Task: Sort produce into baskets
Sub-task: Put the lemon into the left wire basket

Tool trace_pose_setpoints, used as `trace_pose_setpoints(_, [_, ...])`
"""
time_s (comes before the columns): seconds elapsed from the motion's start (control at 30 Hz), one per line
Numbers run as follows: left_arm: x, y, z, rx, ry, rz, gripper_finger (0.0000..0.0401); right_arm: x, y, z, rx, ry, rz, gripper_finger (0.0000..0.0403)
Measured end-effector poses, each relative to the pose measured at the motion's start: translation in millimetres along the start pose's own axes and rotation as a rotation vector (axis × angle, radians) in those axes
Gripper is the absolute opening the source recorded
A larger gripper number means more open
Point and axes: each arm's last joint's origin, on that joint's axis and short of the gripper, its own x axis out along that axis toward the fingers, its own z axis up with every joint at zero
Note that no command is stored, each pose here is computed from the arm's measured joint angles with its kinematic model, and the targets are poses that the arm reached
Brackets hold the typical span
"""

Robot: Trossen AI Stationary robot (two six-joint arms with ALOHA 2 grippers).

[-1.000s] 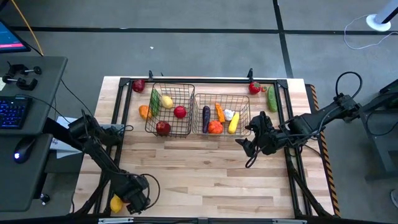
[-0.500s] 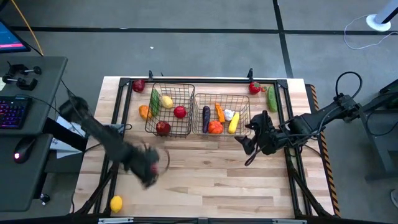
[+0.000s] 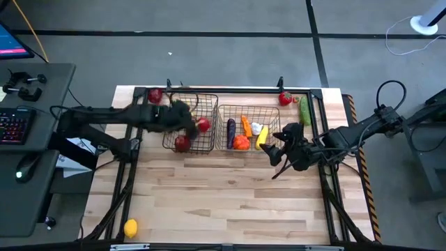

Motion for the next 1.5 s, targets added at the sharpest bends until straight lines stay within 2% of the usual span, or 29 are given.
trace_pose_setpoints(0.17, [4,11,4,-0.041,0.007,0.073,0.0346,1,1,2,0.016,-0.02,0.001,0.0371])
trace_pose_setpoints(0.3, [-13,-7,-14,0.023,0.101,-0.106,0.0346,1,1,2,0.016,-0.02,0.002,0.0371])
trace_pose_setpoints(0.37, [-26,-24,-34,0.08,0.152,-0.186,0.0346,1,1,2,0.011,-0.019,0.002,0.0371])
trace_pose_setpoints(0.43, [-39,-38,-60,0.118,0.214,-0.222,0.0346,1,1,2,0.009,-0.016,0.002,0.0371])
trace_pose_setpoints(0.5, [-49,-50,-89,0.145,0.332,-0.224,0.0346,1,1,2,0.007,-0.011,0.004,0.0371])
trace_pose_setpoints(0.6, [-52,-64,-135,0.227,0.598,-0.156,0.0346,1,1,2,-0.017,-0.005,0.008,0.0371])
trace_pose_setpoints(0.8, [-52,-88,-220,0.565,1.131,-0.137,0.0346,1,2,2,-0.07,-0.011,0.013,0.0371])
trace_pose_setpoints(0.93, [-48,-92,-262,0.715,1.347,-0.115,0.0346,1,2,2,-0.101,-0.009,0.014,0.0371])
trace_pose_setpoints(1.07, [-40,-93,-286,0.763,1.429,-0.06,0.0346,1,2,2,-0.118,-0.01,0.013,0.0371])
trace_pose_setpoints(1.3, [-32,-92,-311,0.78,1.521,0.01,0.0346,1,1,2,-0.126,-0.009,0.005,0.0371])
trace_pose_setpoints(1.4, [-32,-92,-320,0.798,1.527,0.006,0.0346,1,1,2,-0.128,-0.009,0.005,0.0371])
trace_pose_setpoints(1.5, [-31,-96,-329,0.813,1.535,-0.047,0.0346,1,1,2,-0.13,-0.009,0.003,0.0371])
